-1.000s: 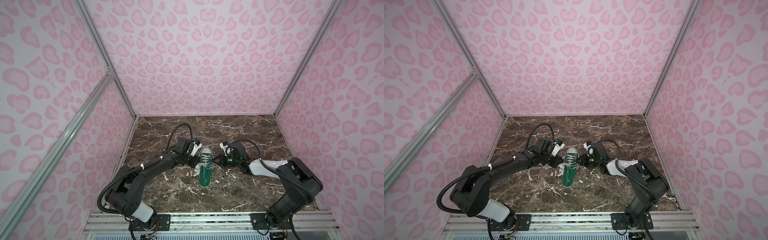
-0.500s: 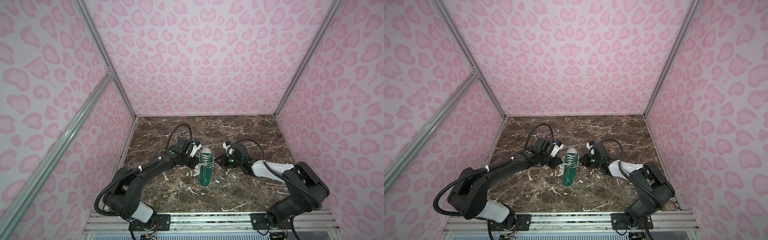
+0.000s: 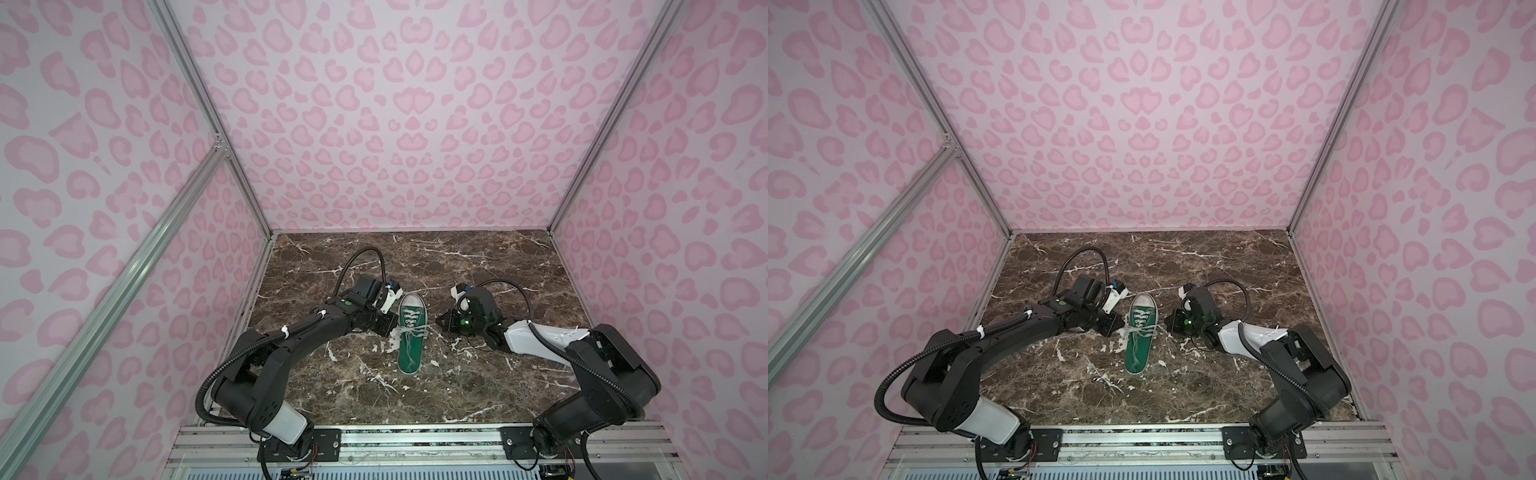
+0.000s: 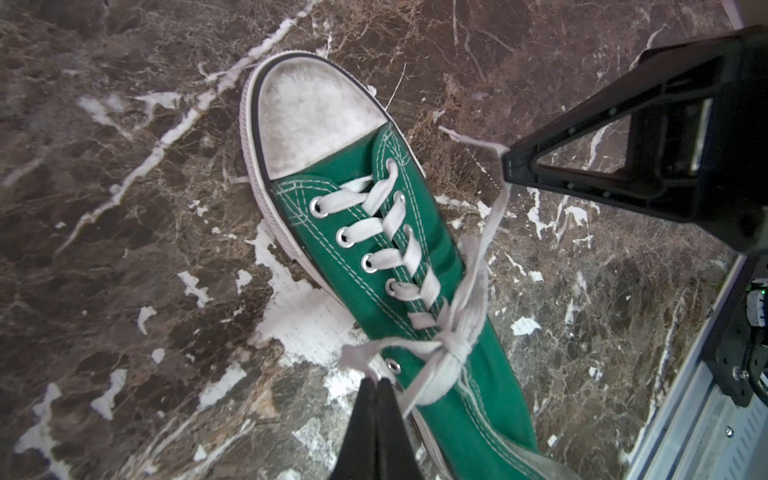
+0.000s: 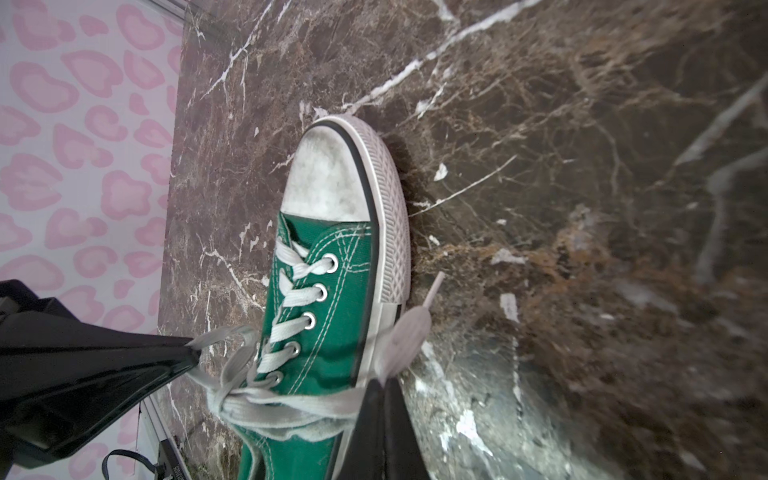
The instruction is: Tie the shoes
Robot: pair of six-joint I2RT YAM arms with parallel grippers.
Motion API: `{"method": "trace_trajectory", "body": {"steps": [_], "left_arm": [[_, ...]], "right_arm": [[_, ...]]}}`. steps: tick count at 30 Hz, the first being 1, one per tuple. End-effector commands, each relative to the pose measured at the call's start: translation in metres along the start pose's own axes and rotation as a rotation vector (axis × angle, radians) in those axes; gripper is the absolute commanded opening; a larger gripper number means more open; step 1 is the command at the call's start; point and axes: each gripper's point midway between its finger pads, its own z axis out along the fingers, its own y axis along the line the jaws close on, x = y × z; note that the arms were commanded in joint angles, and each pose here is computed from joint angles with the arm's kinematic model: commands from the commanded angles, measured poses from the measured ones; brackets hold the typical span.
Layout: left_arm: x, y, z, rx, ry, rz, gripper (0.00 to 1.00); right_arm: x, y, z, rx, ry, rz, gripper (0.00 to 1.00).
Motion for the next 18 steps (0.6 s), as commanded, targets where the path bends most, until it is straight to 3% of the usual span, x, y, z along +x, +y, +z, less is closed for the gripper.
{"method": "trace_trajectory", "body": {"steps": [1,18], "left_arm": [[-0.004,0.000,-0.001,-0.001,-0.002,0.014,0.04],[-0.007,0.009,0.003,-0.022,-0.006,-0.001,0.03]], "right_arm": [[0.002,-0.001,0.003,0.000,0.011,-0.008,0.00],[0.001,-0.012,0.002,0.046,0.022,0.019,0.00]]}}
